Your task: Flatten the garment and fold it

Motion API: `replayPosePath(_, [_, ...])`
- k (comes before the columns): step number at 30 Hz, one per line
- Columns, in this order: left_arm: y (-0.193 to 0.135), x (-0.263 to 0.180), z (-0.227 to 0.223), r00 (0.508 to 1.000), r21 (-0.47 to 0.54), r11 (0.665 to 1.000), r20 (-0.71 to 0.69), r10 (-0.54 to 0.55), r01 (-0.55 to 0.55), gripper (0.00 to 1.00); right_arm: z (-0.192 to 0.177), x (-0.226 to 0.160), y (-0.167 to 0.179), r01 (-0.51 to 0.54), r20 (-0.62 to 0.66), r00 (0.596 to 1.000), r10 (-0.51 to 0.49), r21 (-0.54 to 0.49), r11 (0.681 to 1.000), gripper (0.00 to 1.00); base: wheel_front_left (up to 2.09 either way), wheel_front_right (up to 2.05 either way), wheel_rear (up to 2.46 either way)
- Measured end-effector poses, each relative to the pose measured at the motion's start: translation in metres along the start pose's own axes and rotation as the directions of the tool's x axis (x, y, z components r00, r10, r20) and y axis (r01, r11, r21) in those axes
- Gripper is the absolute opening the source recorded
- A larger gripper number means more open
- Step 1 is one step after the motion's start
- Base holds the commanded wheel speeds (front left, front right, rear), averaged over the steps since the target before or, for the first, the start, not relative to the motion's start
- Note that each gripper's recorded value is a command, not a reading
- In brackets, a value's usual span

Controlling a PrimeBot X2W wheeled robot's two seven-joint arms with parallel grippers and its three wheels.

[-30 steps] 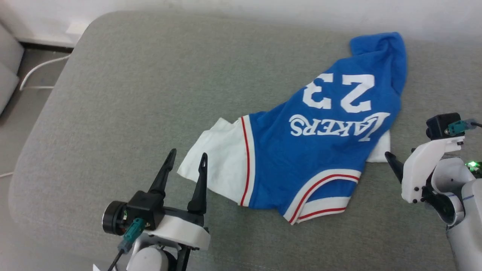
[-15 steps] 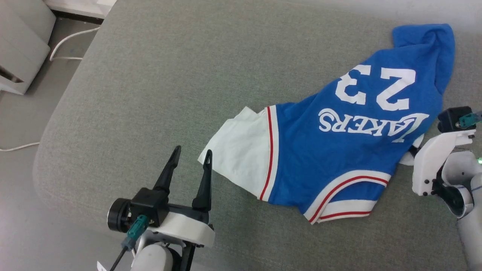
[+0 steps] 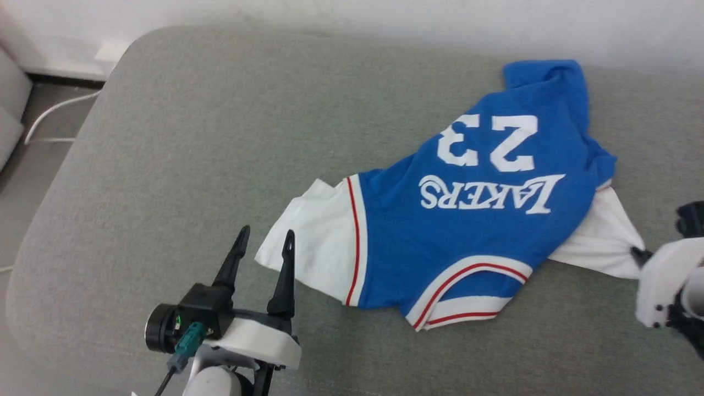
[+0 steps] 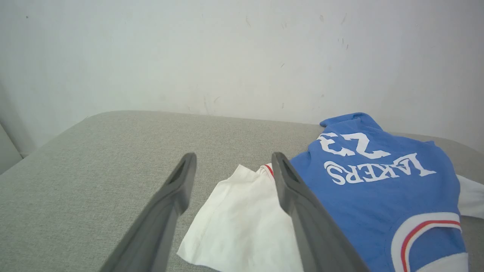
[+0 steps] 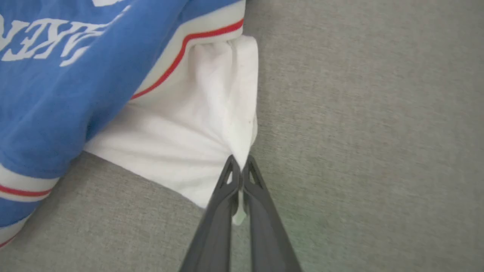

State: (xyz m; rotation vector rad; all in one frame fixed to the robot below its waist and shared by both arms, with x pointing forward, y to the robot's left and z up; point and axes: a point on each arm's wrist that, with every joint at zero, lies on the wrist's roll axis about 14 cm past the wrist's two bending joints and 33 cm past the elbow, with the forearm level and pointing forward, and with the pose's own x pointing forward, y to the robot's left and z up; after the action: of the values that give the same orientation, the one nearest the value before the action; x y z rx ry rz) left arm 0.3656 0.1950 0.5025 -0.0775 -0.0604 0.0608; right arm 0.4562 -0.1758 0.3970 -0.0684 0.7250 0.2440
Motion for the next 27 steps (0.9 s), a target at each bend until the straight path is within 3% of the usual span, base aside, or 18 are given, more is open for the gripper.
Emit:
replayPosePath(6, [-0.017,0.0,0.007,0.998,-0.016,0.998,0.024,-0.055,0.056,1.0,0.005,-0.06,-0.069,0.177,0.031,0.984,-0.177,0.019,0.984,0.0,0.0,0.0,0.0])
replayPosePath(9, [-0.025,0.001,0.01,0.996,-0.02,0.997,0.037,-0.079,0.08,1.0,-0.016,-0.088,-0.103,0.28,-0.023,0.96,-0.279,0.029,0.96,0.0,0.0,0.0,0.0])
replayPosePath(13, [-0.031,0.002,0.013,0.994,-0.023,0.995,0.046,-0.099,0.1,1.0,-0.047,-0.102,-0.115,0.329,-0.073,0.943,-0.324,0.091,0.94,0.0,0.0,0.0,0.0])
replayPosePath(14, [-0.032,0.002,0.013,0.994,-0.024,0.995,0.045,-0.1,0.101,1.0,-0.049,-0.102,-0.114,0.332,-0.06,0.943,-0.327,0.104,0.938,1.0,0.0,0.0,0.0])
replayPosePath(18, [-0.031,-0.001,0.004,0.994,-0.023,0.994,0.018,-0.106,0.106,1.0,-0.04,-0.098,-0.104,0.317,0.036,0.946,-0.322,0.098,0.943,1.0,0.0,0.0,0.0])
replayPosePath(22, [-0.033,-0.008,-0.015,0.99,-0.019,0.991,-0.043,-0.136,0.135,1.0,-0.011,-0.105,-0.093,0.307,0.209,0.926,-0.313,0.059,0.95,1.0,0.0,0.0,0.0])
replayPosePath(27, [-0.032,-0.013,-0.058,0.95,-0.009,0.987,-0.272,-0.155,0.159,1.0,0.022,-0.121,-0.067,0.268,0.411,0.871,-0.269,0.062,0.961,1.0,0.0,0.0,0.0])
